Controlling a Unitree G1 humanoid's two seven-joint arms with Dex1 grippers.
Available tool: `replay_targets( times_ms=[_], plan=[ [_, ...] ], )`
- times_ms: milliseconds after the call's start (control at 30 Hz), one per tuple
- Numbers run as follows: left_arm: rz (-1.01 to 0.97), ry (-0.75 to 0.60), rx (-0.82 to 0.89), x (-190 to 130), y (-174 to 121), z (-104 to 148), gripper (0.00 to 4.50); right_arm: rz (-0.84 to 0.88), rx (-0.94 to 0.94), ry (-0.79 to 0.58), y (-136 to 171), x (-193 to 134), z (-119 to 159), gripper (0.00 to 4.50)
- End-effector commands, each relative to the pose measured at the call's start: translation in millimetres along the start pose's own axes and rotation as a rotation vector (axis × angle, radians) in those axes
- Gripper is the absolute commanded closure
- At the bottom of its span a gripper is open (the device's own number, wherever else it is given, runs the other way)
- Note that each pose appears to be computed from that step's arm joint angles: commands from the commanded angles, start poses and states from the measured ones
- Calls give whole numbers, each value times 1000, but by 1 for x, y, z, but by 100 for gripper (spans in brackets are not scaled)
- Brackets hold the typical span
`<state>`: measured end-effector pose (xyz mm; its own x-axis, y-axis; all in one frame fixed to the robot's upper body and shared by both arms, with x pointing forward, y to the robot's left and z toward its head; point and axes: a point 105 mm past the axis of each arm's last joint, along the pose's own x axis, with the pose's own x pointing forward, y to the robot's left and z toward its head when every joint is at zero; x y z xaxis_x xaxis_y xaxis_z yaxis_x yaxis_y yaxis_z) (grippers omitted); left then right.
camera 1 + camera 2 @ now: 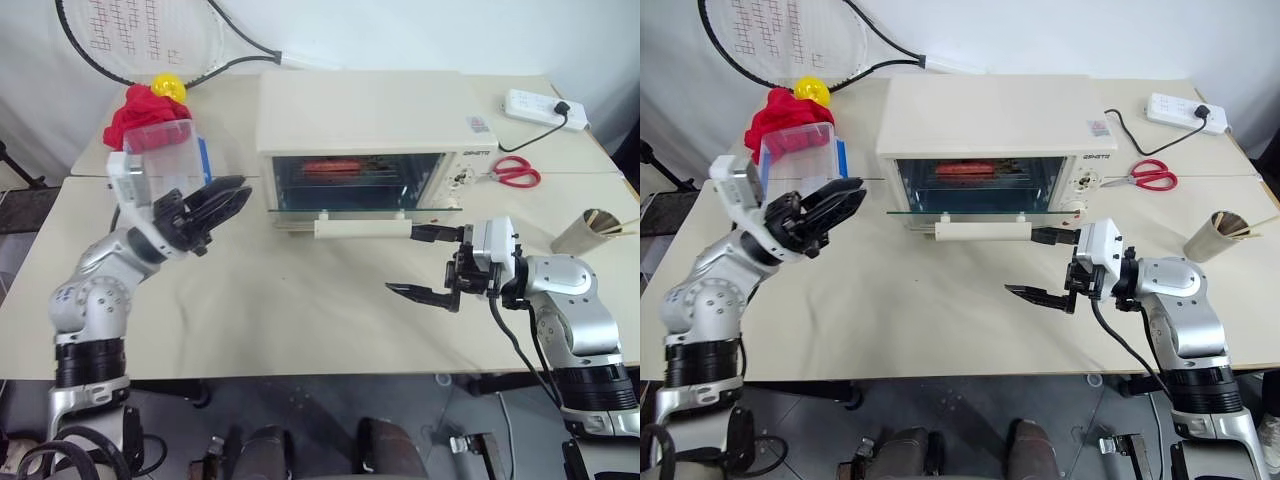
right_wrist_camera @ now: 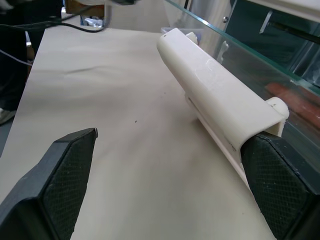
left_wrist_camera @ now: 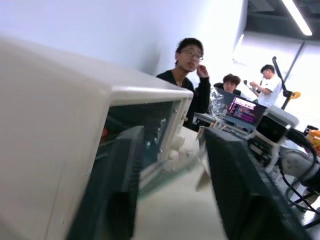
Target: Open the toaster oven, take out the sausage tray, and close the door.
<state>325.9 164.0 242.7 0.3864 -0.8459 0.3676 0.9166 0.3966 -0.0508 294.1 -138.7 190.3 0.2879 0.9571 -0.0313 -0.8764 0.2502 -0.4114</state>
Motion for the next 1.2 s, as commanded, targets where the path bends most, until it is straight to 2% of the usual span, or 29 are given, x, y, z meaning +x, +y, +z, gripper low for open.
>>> replay_targets(
  times_ms=[33,100,133,233,433,533,633,767,933,1033,1200],
  plan=[
    [-34,46,55,16,6,-11,380,25,-53,-13,5,-1,8,0],
    [-60,51,57,24,6,-16,442,22,-55,-6,6,-2,7,0],
    [-58,48,62,27,7,-18,447,22,-56,-2,7,-3,6,0],
    [-45,48,81,37,12,-23,447,-1,-52,11,9,-7,4,0],
    [-117,116,52,39,3,-43,447,-99,-15,68,18,-28,-10,0],
    [-120,209,62,35,4,-63,447,-212,30,95,27,-48,-16,0],
    [-125,233,24,35,2,-81,447,-339,60,158,38,-76,-24,0],
    [-152,311,41,31,-3,-100,447,-420,72,226,44,-97,-27,0],
    [-145,397,81,21,-4,-119,447,-615,-55,369,22,-133,-22,0],
    [-156,353,84,19,-10,-118,447,-593,-194,351,6,-113,-5,0],
    [-179,289,103,15,-18,-112,447,-496,-236,267,-4,-55,10,0]
  ],
)
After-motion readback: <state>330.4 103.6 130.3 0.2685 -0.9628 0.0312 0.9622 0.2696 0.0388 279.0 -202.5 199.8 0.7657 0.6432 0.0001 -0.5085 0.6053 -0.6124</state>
